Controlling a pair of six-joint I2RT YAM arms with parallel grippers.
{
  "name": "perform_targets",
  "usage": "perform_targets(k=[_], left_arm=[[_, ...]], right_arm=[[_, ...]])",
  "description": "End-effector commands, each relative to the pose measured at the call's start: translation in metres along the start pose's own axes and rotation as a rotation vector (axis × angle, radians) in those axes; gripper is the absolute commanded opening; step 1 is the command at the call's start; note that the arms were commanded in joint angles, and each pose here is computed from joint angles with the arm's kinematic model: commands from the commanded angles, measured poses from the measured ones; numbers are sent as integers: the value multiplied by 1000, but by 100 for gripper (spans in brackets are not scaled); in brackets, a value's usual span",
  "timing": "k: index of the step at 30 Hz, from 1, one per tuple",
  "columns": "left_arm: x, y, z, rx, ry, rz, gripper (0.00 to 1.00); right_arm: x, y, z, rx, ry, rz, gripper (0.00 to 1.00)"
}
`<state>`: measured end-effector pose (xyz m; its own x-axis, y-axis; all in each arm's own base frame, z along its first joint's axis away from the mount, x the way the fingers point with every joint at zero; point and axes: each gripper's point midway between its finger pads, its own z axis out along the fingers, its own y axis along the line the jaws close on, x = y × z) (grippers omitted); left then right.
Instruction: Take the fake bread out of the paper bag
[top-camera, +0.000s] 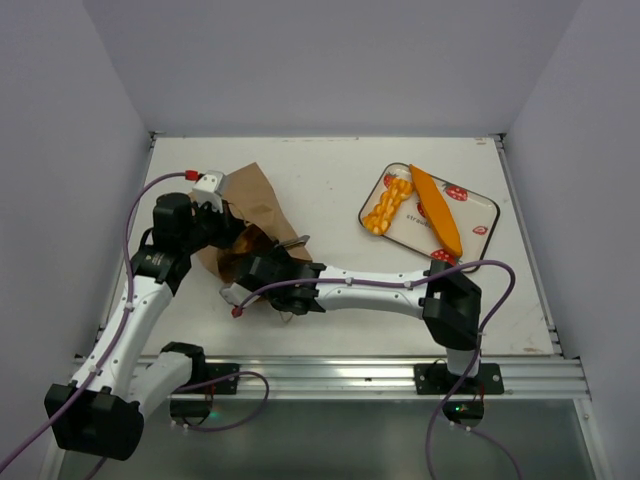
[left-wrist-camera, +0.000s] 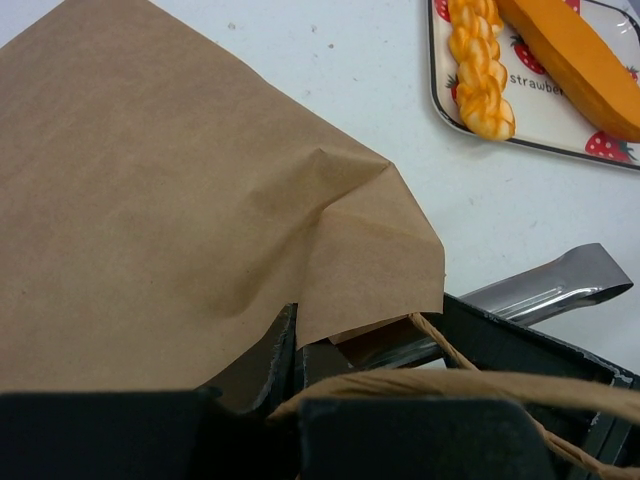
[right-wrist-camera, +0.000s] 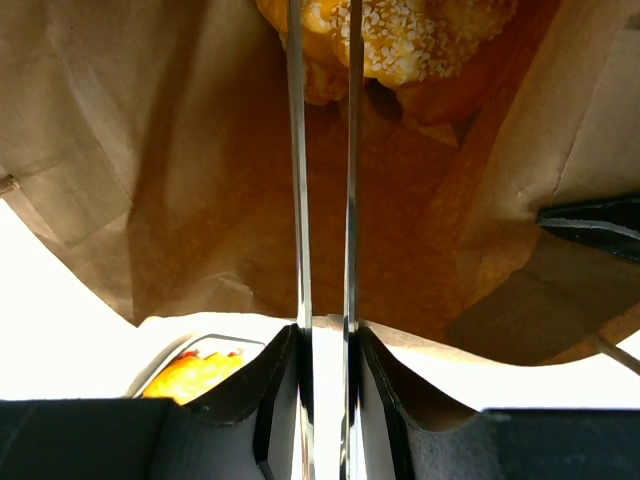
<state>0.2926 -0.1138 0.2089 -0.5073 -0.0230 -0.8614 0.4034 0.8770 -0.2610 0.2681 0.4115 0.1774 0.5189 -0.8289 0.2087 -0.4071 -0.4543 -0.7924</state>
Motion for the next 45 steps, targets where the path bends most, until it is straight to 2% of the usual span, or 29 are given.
perform_targets(k=[1,5,17,31,39,43,45], left_arm=[[7,-1,-4,0,17,-1,0],[7,1,-4,-12,13,1,0],[5,7,8,-34,12,-46,0],[-11,9,17,-34,-2,-60,0],[-24,7,23,-22,-16,-77,0],[-30,4,27,-4,-14,-83,7],[-34,3,29,7,-16,-83,7]], right_arm=[[26,-10,-16,-15,92,-67,14],[29,-10,-22,-25,71,-30,7],[37,7,-51,-105,-34,155,0],[48,27,-79,-157,-113,293,0],[46,18,-104,-195,-217,387,0],[43,22,-106,-217,-232,399,0],[44,23,-107,-218,-234,400,0]])
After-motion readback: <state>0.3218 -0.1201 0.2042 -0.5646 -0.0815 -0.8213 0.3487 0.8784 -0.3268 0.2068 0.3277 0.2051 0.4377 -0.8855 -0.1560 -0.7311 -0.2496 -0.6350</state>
